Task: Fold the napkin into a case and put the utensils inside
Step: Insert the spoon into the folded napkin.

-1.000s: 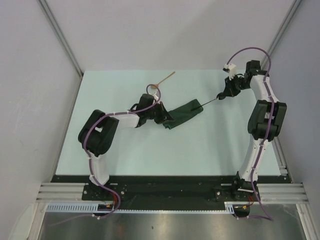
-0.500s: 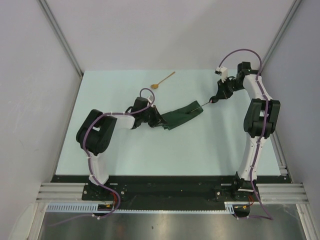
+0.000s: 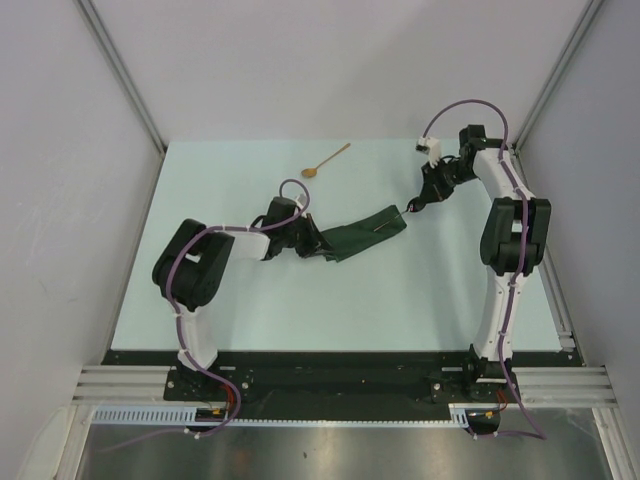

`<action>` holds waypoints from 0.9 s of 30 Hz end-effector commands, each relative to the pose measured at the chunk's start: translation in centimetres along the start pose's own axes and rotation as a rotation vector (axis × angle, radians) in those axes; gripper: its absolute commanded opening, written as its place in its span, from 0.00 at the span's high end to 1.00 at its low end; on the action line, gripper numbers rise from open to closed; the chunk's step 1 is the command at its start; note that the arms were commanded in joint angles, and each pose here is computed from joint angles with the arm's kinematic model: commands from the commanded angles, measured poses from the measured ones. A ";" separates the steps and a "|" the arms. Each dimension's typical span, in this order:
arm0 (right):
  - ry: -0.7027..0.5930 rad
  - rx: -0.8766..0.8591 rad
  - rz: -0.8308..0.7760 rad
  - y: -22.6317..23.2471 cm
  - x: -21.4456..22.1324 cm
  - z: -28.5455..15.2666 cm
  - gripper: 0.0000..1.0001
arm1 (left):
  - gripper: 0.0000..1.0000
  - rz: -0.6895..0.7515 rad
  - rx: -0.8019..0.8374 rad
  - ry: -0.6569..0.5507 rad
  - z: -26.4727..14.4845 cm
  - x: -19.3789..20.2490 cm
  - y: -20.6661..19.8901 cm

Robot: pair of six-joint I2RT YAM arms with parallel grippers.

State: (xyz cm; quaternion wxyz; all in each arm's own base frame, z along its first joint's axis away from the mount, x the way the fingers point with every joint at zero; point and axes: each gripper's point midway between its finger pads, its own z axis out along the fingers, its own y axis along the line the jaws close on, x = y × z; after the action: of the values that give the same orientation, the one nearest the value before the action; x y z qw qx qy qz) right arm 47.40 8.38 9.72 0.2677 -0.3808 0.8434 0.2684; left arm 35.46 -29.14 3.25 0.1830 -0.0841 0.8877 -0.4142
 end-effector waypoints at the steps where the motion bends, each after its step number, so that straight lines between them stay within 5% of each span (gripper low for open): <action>1: 0.012 -0.040 0.040 0.7 0.3 0.5 1.00 | 1.00 0.049 0.069 -0.040 -1.3 -1.2 -2.7; 7: 0.007 -0.063 0.072 0.8 0.7 0.6 0.98 | 0.94 0.128 0.099 -0.087 -3.8 -2.9 -5.9; 15: 0.005 -0.107 0.103 0.8 1.4 0.9 0.99 | 1.00 0.019 -0.132 -0.091 -5.3 -2.8 -0.6; 27: 0.023 -0.126 0.103 1.5 1.0 1.7 0.98 | 1.00 -0.029 -0.163 -0.013 -2.3 -0.9 0.7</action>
State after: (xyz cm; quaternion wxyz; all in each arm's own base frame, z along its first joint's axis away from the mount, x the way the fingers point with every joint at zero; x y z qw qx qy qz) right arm 45.91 8.70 7.42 0.2191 -0.3453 0.8540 0.3217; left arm 34.63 -25.32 3.56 0.1723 -0.1212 0.9190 -0.3332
